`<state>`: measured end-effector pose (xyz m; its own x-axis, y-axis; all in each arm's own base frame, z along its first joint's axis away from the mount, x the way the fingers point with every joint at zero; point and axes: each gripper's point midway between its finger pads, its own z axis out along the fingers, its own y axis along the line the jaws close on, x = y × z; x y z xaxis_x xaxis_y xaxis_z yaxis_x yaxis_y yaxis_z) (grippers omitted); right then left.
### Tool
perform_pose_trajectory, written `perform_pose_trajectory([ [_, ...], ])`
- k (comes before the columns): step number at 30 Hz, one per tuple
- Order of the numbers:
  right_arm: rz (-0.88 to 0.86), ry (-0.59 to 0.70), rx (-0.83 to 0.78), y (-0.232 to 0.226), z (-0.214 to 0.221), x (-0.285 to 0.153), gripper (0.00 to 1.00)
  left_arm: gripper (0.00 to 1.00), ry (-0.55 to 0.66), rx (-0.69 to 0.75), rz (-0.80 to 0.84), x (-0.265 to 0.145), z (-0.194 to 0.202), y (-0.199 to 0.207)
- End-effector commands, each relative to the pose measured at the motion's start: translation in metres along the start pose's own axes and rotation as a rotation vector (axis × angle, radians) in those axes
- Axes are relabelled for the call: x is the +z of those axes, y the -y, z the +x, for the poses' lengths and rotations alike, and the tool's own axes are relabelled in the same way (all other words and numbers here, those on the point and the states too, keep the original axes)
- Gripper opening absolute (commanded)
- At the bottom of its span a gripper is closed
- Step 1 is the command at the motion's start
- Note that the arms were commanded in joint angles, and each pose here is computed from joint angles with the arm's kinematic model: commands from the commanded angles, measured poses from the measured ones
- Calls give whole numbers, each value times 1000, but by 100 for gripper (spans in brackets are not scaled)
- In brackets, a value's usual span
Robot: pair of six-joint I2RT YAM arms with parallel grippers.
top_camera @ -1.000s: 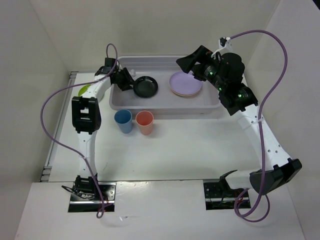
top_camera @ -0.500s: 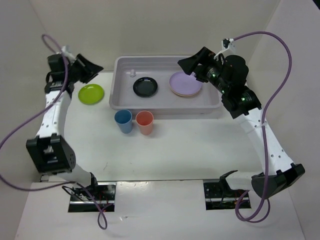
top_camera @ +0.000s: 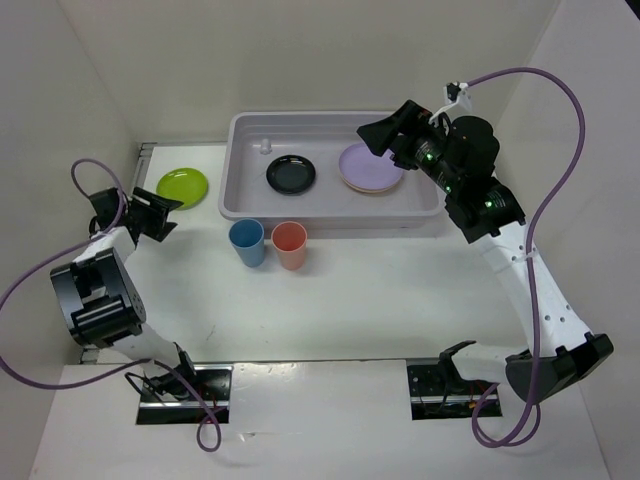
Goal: Place the mixed dishes into the plastic bin
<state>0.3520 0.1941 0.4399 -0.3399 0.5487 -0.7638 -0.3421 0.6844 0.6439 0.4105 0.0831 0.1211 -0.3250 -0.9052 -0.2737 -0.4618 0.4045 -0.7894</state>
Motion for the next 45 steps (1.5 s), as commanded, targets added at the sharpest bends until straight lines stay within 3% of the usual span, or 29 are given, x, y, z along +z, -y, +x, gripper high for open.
perform_pose_trajectory([
  [1,-38,27,-33,-11,-7,-6,89,73,83,22,100,14,-28,17],
  [12,-57,51,-36,-17,-15,-5,89,70,142,-126,-13,64,-50,-46],
  [28,-67,48,-37,-22,-21,9,89,66,210,-254,-30,108,-80,-67],
  [36,-64,29,-35,-24,-15,17,89,51,221,-251,-30,118,-89,-68],
  [42,-53,16,-33,-23,-10,22,89,48,219,-233,-21,127,-94,-63],
  [45,-47,21,-33,-24,-9,23,89,40,219,-233,-21,130,-97,-62],
])
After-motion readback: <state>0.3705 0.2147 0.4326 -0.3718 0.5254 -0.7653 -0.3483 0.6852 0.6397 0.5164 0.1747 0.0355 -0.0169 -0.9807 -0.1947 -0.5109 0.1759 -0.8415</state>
